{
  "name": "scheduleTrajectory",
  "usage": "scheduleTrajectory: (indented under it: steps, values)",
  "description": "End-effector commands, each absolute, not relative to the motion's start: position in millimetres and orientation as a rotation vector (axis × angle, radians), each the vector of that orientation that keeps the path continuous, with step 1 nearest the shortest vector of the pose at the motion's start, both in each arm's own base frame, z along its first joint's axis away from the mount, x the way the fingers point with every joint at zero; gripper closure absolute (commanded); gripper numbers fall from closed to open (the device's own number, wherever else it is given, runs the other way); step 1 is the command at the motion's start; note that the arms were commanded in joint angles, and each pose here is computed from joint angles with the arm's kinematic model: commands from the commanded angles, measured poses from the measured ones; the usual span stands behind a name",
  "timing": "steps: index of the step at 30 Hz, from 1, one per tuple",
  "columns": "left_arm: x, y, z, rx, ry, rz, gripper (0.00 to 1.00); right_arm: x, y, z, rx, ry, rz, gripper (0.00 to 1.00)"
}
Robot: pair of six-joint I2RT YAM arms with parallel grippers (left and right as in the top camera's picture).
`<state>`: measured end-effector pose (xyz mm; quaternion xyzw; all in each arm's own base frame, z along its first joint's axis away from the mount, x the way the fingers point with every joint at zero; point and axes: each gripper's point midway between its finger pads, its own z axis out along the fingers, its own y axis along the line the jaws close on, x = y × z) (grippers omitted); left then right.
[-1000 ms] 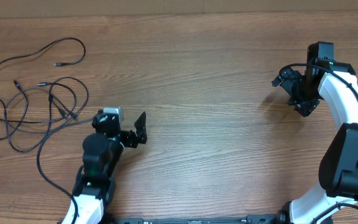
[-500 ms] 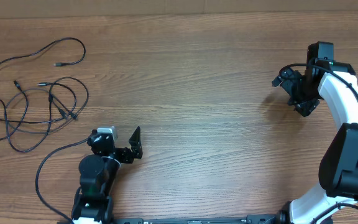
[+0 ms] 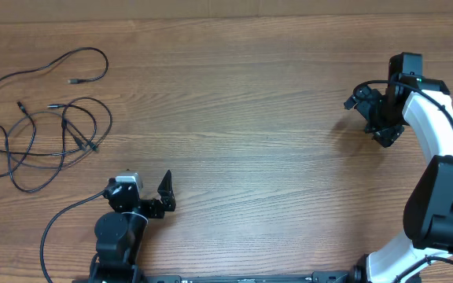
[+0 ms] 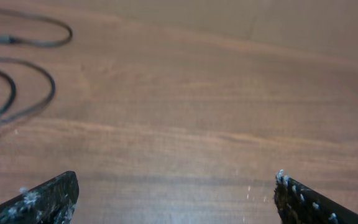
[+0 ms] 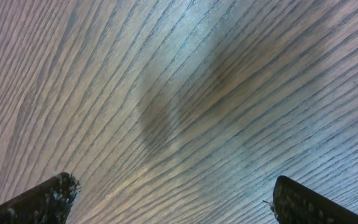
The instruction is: Untangle cables
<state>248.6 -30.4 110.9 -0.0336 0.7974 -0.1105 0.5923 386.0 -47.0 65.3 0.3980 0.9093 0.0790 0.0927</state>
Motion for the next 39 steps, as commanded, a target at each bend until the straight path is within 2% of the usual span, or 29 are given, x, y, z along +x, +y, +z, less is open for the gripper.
scheduleTrajectory:
  steps: [1,7,39]
  values:
    - [249,-22,123,-0.081,1.792,-0.205,0.0,386,-49,68,1.179,2.687,0.22,0.0]
    - [245,-22,155,0.05,1.65,-0.101,0.0,387,-50,68,1.179,2.687,0.219,0.0]
    - [245,-18,156,0.087,1.646,-0.034,0.01,386,-49,68,1.179,2.687,0.22,0.0]
